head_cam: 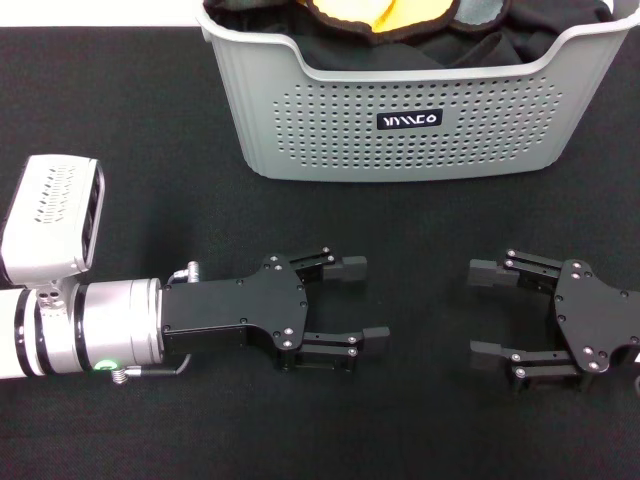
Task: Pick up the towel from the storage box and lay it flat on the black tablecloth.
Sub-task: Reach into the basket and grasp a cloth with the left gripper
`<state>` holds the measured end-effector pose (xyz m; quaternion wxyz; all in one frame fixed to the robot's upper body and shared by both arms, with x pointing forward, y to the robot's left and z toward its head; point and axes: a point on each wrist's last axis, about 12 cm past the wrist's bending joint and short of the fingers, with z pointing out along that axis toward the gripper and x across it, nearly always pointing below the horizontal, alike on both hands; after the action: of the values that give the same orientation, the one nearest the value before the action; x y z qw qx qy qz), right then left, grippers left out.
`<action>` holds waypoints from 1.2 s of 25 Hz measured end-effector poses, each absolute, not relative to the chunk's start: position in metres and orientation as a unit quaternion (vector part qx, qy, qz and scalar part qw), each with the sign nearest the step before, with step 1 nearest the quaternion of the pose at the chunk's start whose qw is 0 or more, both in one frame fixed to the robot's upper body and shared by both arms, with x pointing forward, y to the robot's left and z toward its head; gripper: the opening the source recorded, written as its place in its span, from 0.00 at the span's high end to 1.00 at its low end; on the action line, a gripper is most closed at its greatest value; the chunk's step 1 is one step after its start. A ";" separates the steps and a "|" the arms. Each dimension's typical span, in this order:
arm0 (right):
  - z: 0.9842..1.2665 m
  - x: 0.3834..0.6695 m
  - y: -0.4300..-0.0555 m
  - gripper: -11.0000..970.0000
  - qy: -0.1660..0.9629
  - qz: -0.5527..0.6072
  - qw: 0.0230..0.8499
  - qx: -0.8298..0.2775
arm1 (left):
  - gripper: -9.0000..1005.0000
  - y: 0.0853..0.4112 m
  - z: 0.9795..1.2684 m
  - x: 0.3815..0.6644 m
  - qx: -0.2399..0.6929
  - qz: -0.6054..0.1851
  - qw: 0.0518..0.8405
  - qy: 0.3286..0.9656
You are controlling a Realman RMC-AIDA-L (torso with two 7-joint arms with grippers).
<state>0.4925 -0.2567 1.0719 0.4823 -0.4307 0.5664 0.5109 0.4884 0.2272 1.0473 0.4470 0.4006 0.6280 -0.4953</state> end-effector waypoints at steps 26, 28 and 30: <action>1.064 0.484 -0.263 0.12 0.578 0.496 0.496 -0.417 | 0.12 0.264 1.096 0.516 0.260 -0.365 0.735 0.509; 1.063 0.485 -0.261 0.12 0.579 0.495 0.496 -0.416 | 0.13 0.261 1.101 0.520 0.278 -0.354 0.744 0.494; 1.063 0.486 -0.261 0.12 0.580 0.494 0.496 -0.417 | 0.13 0.253 1.103 0.524 0.306 -0.336 0.749 0.482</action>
<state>0.4857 -0.2606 1.0631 0.4958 -0.4167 0.5796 0.4945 0.5242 0.2535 1.1030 0.7486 0.3064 0.4825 -0.3360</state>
